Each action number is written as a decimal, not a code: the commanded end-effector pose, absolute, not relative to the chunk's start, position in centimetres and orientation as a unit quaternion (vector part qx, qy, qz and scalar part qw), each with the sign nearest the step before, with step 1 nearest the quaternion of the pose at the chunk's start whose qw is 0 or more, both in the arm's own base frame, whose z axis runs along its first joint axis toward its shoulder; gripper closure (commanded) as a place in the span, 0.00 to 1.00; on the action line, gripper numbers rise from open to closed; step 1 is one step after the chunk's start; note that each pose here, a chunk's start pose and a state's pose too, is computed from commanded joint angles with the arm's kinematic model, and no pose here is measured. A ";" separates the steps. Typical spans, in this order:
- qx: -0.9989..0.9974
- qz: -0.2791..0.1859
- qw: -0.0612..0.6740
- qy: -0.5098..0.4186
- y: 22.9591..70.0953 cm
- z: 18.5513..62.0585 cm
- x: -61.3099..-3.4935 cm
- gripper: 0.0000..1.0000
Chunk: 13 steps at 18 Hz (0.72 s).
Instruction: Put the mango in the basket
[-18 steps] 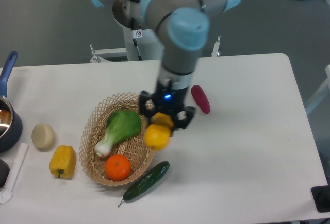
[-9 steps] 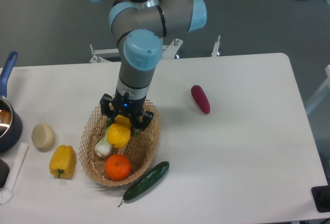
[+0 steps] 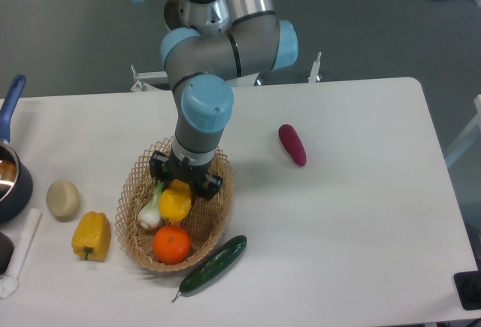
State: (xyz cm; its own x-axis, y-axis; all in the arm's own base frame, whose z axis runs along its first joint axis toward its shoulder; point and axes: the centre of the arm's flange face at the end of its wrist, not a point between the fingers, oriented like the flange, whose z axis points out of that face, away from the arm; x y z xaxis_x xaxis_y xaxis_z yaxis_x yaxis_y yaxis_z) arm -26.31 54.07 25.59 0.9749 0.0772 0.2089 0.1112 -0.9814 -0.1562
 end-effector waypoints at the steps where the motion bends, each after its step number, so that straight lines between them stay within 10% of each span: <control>1: -0.990 -0.102 0.083 -0.047 54.1 25.5 -26.4 0.64; 4: -0.990 -0.107 0.077 -0.048 54.4 24.4 -26.6 0.46; 7: -0.990 -0.104 0.080 -0.047 54.8 24.1 -26.9 0.00; 13: -0.992 -0.079 0.085 -0.046 54.7 26.2 -27.3 0.00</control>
